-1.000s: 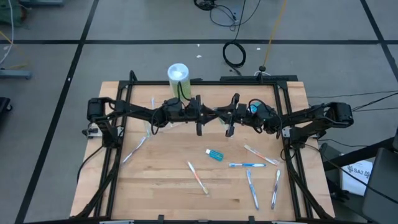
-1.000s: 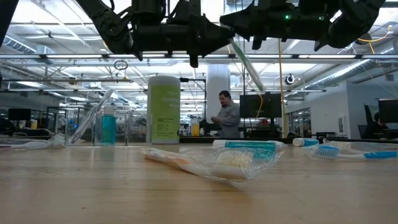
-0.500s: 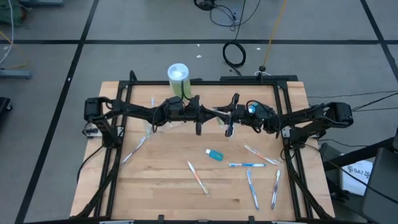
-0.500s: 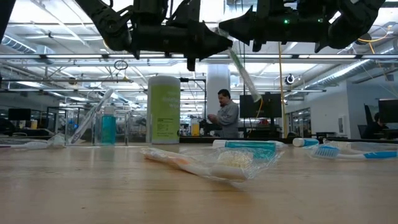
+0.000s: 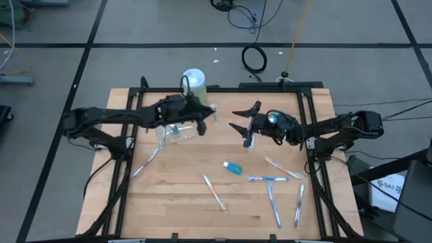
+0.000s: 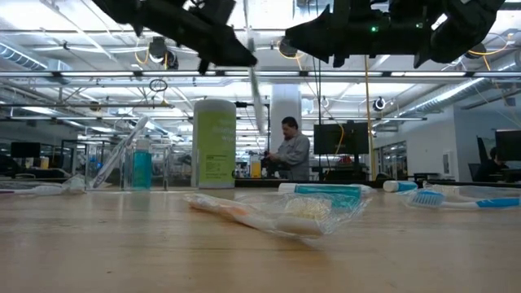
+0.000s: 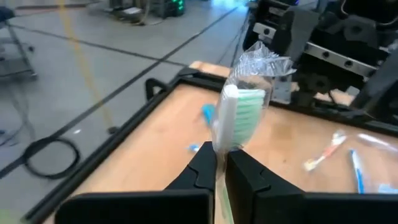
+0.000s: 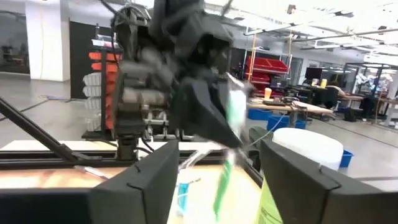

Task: Pick & Place toothbrushing station
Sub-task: Put the right green toothbrush into the transparent organizer

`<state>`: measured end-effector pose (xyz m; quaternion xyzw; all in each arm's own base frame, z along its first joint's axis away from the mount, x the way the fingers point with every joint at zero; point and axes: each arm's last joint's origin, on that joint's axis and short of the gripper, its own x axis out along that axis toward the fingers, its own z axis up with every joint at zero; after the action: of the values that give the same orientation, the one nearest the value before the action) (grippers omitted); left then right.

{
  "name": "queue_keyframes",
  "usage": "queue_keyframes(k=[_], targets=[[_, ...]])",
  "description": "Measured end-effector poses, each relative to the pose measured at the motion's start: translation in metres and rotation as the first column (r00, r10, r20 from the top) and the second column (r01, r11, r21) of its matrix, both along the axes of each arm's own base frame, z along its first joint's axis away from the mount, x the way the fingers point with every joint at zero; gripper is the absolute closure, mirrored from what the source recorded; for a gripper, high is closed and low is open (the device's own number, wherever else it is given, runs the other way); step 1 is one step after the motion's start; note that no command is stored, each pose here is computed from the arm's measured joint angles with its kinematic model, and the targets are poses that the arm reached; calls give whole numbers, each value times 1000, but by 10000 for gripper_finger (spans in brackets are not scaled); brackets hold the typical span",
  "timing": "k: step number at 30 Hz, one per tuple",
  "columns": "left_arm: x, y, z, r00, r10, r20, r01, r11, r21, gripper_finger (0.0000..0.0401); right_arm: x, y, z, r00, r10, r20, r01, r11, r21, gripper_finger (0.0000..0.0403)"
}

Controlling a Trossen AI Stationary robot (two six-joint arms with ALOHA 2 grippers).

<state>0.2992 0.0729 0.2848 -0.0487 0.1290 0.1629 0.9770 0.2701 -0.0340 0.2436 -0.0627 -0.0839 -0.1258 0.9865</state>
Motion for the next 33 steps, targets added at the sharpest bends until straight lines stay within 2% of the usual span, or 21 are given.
queue_keyframes(k=[7, 11, 17, 21, 26, 29, 33], targets=[[-41, -6, 27, 992, 114, -50, -113, 993, 17, 382, 0, 0, -1, 1000, -2, -11, 2, 1000, 2, 165], [-62, -8, 34, 978, 191, -89, -191, 982, 8, 393, 0, 0, -1, 1000, -4, -8, 4, 1000, 1, 170], [-79, -5, 23, 922, 306, -236, -321, 947, -30, 382, 0, -3, -2, 1000, -17, -25, 17, 1000, -10, 170], [-67, 1, 6, 887, 337, -315, -366, 930, -34, 391, 0, -6, -2, 999, -27, -27, 27, 1000, -10, 171], [-48, 7, -10, 879, 340, -334, -368, 929, -25, 388, 0, -6, -3, 999, -26, -34, 26, 1000, -7, 171], [-41, 10, -23, 854, 361, -375, -414, 908, -68, 373, 0, -6, -4, 999, -27, -40, 26, 1000, -6, 168], [-38, 13, -34, 821, 398, -410, -469, 879, -87, 374, 0, -6, -4, 998, -27, -50, 26, 1000, -6, 168]])
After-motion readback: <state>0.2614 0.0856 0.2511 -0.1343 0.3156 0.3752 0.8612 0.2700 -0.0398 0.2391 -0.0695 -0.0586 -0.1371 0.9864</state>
